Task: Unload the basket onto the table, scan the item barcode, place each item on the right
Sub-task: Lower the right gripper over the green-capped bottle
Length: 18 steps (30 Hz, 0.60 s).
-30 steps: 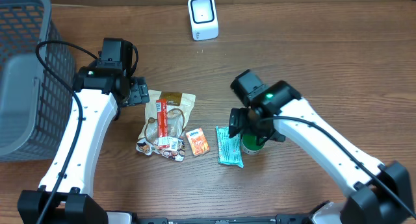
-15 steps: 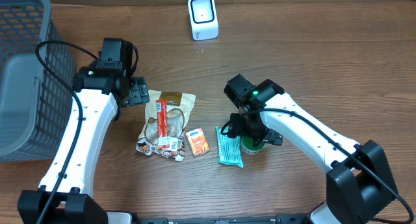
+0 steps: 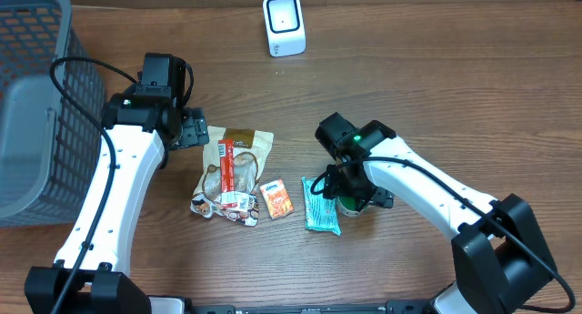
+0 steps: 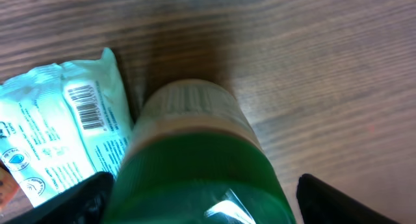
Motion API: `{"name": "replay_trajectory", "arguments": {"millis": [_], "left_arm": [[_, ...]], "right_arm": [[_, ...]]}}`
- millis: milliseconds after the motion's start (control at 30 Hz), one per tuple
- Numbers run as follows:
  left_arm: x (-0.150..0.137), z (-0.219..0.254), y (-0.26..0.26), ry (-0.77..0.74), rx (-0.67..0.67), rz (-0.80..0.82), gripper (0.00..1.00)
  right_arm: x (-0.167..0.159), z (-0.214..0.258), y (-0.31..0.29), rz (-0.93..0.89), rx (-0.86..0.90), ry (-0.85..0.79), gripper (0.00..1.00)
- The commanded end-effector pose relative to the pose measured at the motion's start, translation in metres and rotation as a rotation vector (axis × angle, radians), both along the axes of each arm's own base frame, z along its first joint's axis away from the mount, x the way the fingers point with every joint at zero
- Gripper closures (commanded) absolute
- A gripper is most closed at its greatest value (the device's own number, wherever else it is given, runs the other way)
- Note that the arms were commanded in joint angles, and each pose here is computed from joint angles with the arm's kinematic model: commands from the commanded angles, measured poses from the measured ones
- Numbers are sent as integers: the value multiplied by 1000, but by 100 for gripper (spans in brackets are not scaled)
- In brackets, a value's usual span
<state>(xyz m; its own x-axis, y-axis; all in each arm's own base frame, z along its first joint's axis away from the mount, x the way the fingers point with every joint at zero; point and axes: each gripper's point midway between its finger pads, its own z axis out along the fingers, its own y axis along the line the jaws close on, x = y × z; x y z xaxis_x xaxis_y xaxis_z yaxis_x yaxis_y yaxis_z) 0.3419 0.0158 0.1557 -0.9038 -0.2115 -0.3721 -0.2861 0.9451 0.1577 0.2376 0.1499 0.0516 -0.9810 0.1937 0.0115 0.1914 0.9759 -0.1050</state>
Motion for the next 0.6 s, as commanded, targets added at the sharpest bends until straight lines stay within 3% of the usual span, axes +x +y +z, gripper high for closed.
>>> {"name": "replay_trajectory", "arguments": {"millis": [0,167,433,567], "left_arm": [[1,0,2,1,10,3,0],[1,0,2,1,10,4,0],[1,0,2,1,10,3,0],[1,0,2,1,10,3,0]], "right_arm": [[-1,-7,-4,24,-11,-1,15],[1,-7,-7,157,-24,4,32],[26,0,-44,195,-202,-85,32],[44,2,-53,301,-226,-114,32]]}}
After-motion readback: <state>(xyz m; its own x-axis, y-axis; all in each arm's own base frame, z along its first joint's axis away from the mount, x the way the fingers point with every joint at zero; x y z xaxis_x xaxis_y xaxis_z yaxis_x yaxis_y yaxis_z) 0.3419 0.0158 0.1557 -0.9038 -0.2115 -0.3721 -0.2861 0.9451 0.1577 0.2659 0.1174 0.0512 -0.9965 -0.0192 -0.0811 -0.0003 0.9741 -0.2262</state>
